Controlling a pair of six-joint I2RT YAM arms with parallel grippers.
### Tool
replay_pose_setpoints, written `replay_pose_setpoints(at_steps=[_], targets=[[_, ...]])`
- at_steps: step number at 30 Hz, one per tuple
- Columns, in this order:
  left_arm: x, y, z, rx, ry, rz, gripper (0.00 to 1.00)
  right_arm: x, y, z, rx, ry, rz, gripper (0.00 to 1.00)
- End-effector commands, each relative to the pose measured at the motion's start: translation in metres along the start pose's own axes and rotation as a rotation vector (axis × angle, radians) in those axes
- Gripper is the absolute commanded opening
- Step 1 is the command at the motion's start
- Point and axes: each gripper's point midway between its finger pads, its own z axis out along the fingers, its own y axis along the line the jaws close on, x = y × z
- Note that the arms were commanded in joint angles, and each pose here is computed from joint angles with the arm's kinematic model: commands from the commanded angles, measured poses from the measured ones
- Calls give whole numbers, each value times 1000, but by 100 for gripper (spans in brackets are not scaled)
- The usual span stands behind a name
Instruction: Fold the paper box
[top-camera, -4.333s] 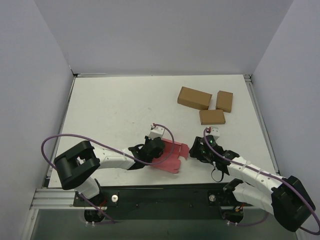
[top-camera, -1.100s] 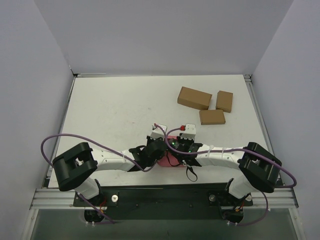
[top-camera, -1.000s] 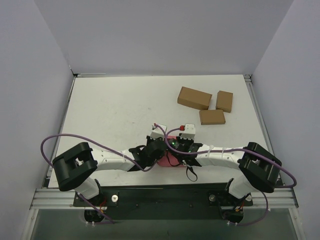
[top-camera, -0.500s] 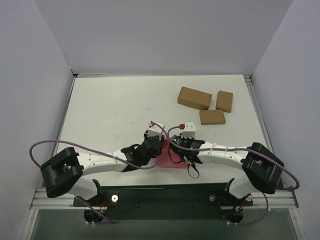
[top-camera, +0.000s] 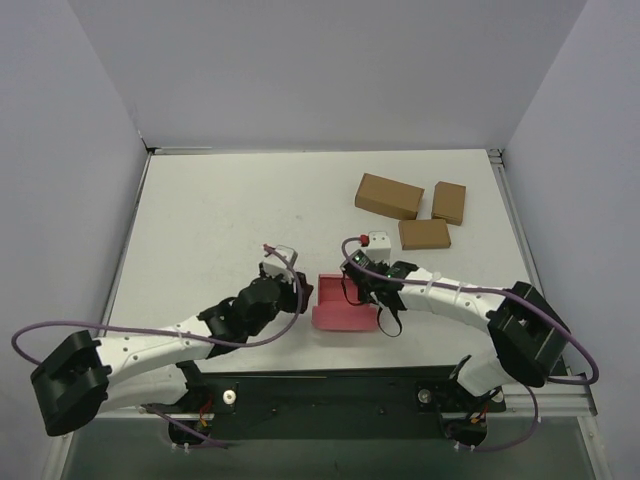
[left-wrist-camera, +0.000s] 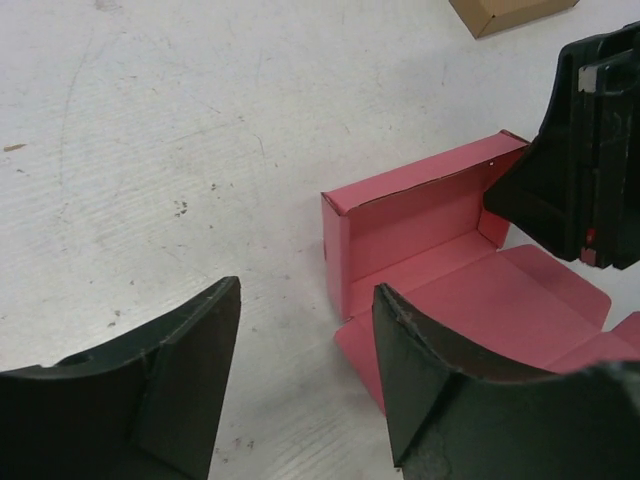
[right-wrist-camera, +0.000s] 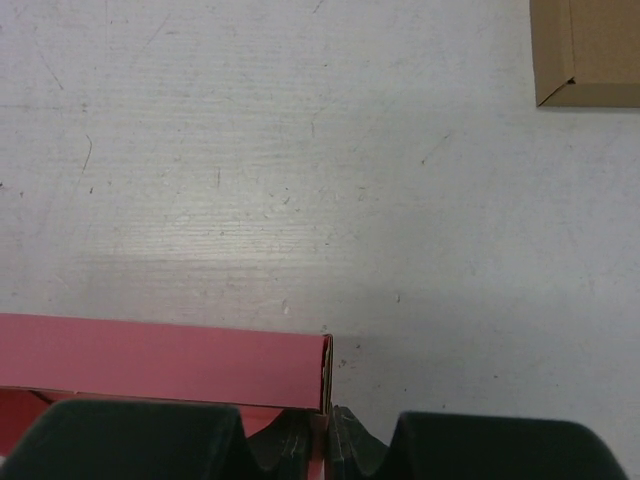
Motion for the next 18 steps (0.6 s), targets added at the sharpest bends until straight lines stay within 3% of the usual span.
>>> replay_pose_setpoints(at_steps=[1,8,15,18], targets=[[-24,7,-21,69,-62,-105,69,3,2,-16,-95,157,-65,0],[-42,9,-50,190,-58,-132,74,13,6,-31,-208,376,-148,0],[-50,10,-64,237,5,-176,74,39,2,-41,-269,702,-273,0],[-53,8,-69,246,37,-187,75,38,5,-37,-263,737,-290,0]])
